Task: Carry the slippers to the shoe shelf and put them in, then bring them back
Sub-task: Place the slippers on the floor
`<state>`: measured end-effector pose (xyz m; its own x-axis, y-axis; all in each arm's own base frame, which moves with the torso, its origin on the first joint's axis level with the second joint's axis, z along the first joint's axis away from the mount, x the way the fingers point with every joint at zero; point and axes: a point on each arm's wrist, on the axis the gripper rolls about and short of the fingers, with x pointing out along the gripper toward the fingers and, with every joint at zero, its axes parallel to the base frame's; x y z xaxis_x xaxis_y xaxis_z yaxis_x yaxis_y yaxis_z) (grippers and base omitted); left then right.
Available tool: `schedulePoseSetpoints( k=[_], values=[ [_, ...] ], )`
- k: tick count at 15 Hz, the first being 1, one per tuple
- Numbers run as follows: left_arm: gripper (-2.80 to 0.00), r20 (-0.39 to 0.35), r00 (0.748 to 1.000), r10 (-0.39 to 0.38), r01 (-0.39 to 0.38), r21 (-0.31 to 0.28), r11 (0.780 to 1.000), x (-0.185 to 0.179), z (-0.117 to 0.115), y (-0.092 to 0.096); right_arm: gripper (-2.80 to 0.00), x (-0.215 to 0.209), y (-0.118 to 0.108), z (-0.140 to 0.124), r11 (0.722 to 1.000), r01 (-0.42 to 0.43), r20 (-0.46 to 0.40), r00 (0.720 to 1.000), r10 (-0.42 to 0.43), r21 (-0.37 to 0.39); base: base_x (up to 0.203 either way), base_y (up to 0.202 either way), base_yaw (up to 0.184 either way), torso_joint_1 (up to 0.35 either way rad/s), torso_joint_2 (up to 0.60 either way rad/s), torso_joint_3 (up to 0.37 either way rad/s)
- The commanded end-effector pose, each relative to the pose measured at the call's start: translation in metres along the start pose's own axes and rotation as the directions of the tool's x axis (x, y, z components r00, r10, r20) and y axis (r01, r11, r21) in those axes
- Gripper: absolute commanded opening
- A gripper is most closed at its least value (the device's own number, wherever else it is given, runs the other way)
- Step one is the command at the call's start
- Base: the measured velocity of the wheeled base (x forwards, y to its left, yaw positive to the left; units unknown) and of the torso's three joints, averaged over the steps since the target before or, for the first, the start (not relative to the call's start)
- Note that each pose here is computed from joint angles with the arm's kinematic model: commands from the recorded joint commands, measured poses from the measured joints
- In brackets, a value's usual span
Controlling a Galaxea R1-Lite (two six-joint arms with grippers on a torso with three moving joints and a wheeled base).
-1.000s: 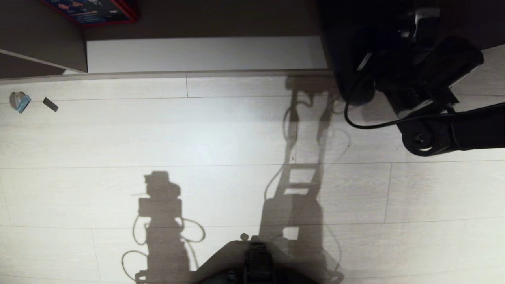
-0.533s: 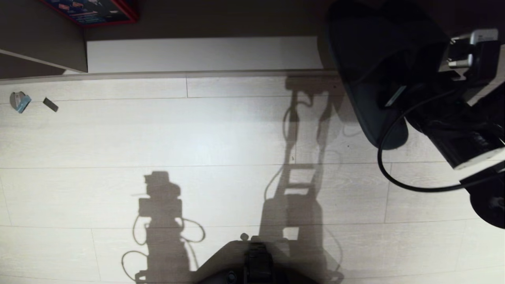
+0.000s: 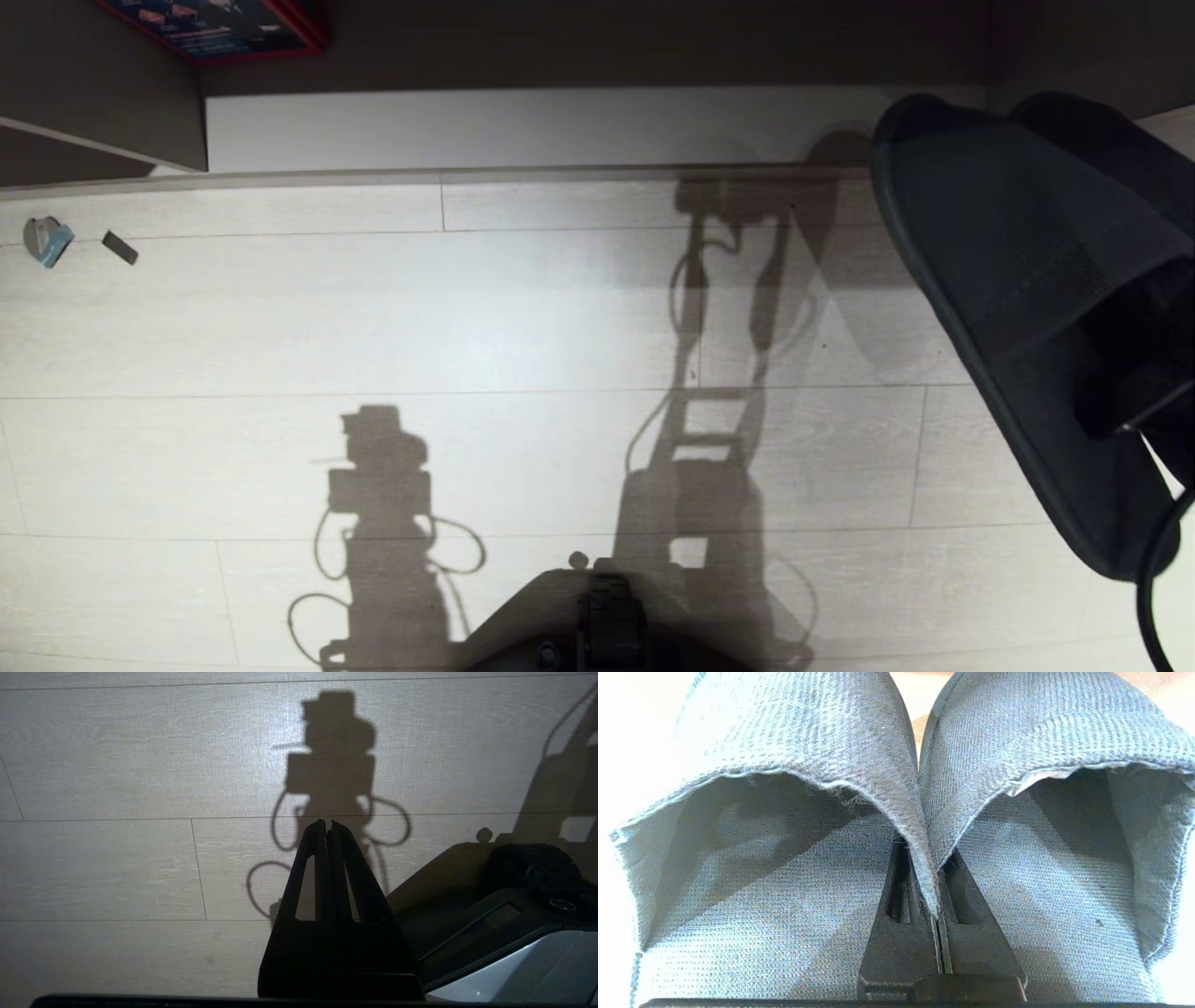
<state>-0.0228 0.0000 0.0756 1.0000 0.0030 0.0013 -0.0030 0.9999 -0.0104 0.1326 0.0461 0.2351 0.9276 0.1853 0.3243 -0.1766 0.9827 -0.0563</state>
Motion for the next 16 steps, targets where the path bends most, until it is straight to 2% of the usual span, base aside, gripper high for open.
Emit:
schedulePoseSetpoints(
  k=[1, 3, 5, 7, 9, 16],
  values=[
    [-2.8, 0.0, 1.0, 0.0, 0.0, 0.0, 1.0, 0.0, 0.0, 0.0, -2.8, -0.037, -0.007, 0.013, 1.0, 0.002, 0.027, 1.0, -0.002, 0.017, 0.0, 0.0, 0.0, 0.0, 0.0, 0.0],
    [-2.8, 0.0, 1.0, 0.0, 0.0, 0.0, 1.0, 0.0, 0.0, 0.0, -2.8, -0.064, -0.012, 0.015, 0.999, 0.007, -0.008, 1.0, -0.006, 0.047, 0.0, 0.0, 0.0, 0.0, 0.0, 0.0],
    [-2.8, 0.0, 1.0, 0.0, 0.0, 0.0, 1.0, 0.0, 0.0, 0.0, -2.8, -0.089, -0.018, 0.017, 0.998, 0.043, -0.006, 0.999, -0.043, 0.056, 0.0, 0.0, 0.0, 0.0, 0.0, 0.0],
    [-2.8, 0.0, 1.0, 0.0, 0.0, 0.0, 1.0, 0.0, 0.0, 0.0, -2.8, -0.105, -0.022, 0.018, 0.994, 0.098, 0.005, 0.995, -0.098, 0.039, 0.0, 0.0, 0.0, 0.0, 0.0, 0.0],
    [-2.8, 0.0, 1.0, 0.0, 0.0, 0.0, 1.0, 0.0, 0.0, 0.0, -2.8, -0.113, -0.023, 0.02, 0.994, 0.104, 0.029, 0.994, -0.105, 0.023, 0.0, 0.0, 0.0, 0.0, 0.0, 0.0],
    [-2.8, 0.0, 1.0, 0.0, 0.0, 0.0, 1.0, 0.0, 0.0, 0.0, -2.8, -0.112, -0.022, 0.017, 0.998, 0.044, 0.015, 0.999, -0.045, 0.034, 0.0, 0.0, 0.0, 0.0, 0.0, 0.0]
  ],
)
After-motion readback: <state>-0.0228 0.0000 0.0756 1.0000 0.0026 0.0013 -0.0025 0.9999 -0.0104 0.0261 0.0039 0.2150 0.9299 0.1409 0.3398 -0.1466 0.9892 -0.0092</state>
